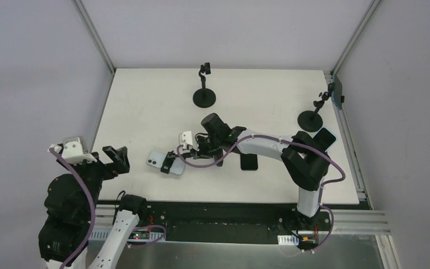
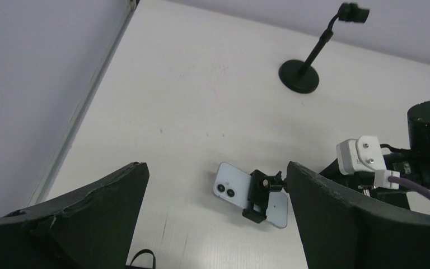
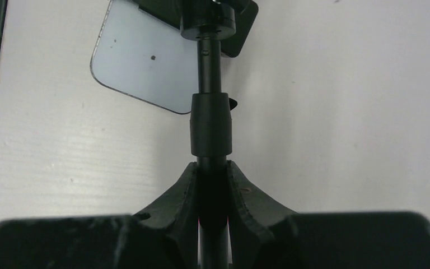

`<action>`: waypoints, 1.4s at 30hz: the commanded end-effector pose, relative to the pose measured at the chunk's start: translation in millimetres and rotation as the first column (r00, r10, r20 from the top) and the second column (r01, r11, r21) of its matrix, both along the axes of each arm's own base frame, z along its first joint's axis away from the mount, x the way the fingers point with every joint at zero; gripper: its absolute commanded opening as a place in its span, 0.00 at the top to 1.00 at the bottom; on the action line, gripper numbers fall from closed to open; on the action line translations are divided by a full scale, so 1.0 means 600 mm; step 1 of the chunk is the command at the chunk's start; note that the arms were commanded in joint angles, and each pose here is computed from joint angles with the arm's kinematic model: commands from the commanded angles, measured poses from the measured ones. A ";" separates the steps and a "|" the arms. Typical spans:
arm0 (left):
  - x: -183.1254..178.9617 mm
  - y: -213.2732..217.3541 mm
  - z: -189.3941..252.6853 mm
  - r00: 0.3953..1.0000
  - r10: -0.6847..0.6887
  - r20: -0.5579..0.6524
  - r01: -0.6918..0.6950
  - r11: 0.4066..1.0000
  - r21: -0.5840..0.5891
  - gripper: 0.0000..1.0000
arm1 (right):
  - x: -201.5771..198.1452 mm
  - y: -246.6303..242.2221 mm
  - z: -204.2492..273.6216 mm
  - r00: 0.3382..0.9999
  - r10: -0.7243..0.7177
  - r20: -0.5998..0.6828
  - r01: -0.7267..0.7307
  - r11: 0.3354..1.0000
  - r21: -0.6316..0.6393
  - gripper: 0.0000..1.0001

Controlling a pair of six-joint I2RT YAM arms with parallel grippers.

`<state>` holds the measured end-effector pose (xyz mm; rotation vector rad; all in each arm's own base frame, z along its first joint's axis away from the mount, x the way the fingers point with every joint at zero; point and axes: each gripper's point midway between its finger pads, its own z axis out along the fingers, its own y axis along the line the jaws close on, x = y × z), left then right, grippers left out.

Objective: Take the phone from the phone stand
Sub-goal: Adjust the phone stand with the phone at the center of the board.

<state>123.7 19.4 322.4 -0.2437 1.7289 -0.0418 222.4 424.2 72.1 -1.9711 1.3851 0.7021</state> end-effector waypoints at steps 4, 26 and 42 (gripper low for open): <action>-0.012 -0.010 0.087 0.994 -0.044 0.105 0.046 0.999 -0.012 0.00 | 0.059 0.055 0.292 0.955 -0.180 -0.235 0.292 0.701 0.651 1.00; 0.096 -0.195 0.044 0.878 -0.476 0.047 0.464 0.826 -0.318 0.01 | 0.068 -0.057 0.453 0.767 -0.528 -0.364 0.528 0.197 0.826 1.00; 0.165 -0.242 0.071 0.825 -0.553 0.119 0.552 0.743 -0.378 0.08 | -0.027 -0.070 0.507 0.841 -0.435 -0.320 0.432 0.185 0.883 1.00</action>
